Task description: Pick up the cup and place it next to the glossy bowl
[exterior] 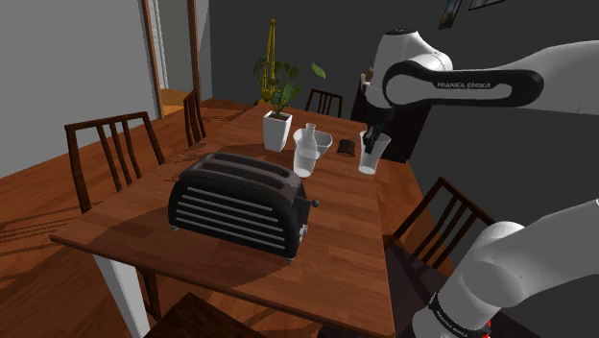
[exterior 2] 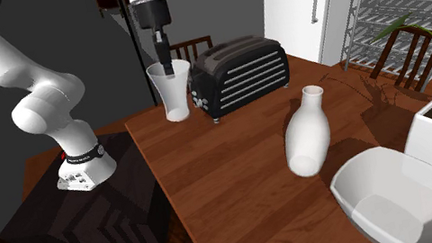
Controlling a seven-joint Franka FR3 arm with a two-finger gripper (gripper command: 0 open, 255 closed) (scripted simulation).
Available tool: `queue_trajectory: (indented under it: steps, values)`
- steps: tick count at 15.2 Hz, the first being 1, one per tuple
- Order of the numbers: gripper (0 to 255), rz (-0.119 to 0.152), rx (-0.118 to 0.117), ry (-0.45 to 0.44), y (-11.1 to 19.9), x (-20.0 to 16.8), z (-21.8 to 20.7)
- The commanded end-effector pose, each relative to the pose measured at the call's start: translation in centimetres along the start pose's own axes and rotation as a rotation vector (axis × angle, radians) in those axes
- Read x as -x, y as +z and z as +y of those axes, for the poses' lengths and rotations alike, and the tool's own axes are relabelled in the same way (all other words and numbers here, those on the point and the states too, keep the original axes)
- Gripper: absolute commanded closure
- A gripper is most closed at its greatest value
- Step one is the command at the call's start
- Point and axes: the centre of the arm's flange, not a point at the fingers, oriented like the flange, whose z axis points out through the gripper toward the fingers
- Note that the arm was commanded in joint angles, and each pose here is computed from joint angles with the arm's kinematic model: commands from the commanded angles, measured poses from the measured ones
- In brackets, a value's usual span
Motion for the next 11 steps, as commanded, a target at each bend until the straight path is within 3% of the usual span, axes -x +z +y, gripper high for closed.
queue_trajectory:
  steps: [1, 11]
  values:
    - [255, 0.0, 0.0, 0.0, 0.1, -0.9, 1.8]
    - [255, 0.0, 0.0, 0.0, 3.2, -6.8, 13.3]
